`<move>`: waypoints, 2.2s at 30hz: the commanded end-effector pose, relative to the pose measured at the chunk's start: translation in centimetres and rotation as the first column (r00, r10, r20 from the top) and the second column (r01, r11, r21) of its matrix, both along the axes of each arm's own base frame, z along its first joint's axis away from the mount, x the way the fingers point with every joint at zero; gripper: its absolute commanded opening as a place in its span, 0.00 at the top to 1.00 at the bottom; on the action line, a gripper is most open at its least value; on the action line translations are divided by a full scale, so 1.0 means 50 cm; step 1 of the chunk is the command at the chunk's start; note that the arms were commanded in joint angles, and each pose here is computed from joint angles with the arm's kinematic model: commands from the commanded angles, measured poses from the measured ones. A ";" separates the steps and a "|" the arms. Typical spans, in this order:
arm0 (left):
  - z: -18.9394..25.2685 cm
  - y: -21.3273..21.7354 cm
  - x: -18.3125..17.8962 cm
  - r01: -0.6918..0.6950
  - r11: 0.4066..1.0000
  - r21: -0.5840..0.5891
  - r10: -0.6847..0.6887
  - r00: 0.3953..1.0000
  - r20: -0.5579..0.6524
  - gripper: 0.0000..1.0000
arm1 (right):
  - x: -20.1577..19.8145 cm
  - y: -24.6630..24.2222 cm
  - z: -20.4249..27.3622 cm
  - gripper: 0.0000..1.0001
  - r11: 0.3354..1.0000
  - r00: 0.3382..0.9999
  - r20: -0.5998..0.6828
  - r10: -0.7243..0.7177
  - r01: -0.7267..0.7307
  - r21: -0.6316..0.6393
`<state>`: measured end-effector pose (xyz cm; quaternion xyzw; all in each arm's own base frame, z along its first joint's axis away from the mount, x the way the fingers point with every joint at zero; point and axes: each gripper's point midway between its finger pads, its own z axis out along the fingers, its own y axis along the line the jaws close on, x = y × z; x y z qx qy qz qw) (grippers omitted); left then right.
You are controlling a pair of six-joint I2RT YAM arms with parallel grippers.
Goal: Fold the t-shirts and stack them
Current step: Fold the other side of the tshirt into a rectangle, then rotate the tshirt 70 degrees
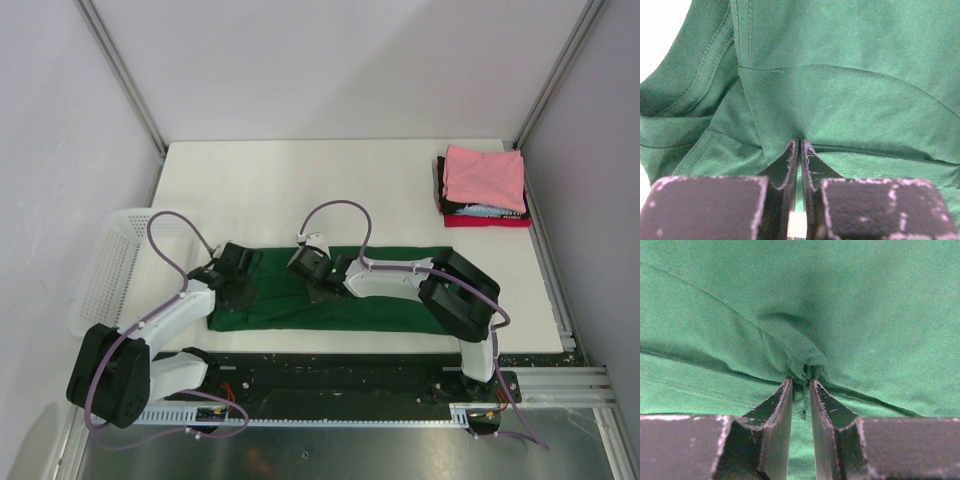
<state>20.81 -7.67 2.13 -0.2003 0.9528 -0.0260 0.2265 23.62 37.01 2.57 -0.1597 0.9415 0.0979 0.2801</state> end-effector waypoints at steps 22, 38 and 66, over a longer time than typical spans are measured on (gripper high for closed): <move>0.109 -0.038 -0.037 -0.433 0.857 -0.279 0.480 0.868 0.128 0.39 | 0.017 -0.088 0.258 0.72 0.989 0.993 0.116 -0.033 0.016 0.145; 0.050 0.024 -0.037 -0.643 0.745 -0.179 0.666 0.731 0.149 0.39 | 0.007 -0.191 0.256 0.73 0.983 0.994 0.097 -0.055 0.037 0.181; -0.004 -0.004 0.101 -0.548 0.827 0.128 0.537 0.836 0.108 0.40 | 0.019 -0.299 0.282 0.73 0.962 0.979 0.107 -0.173 0.145 0.231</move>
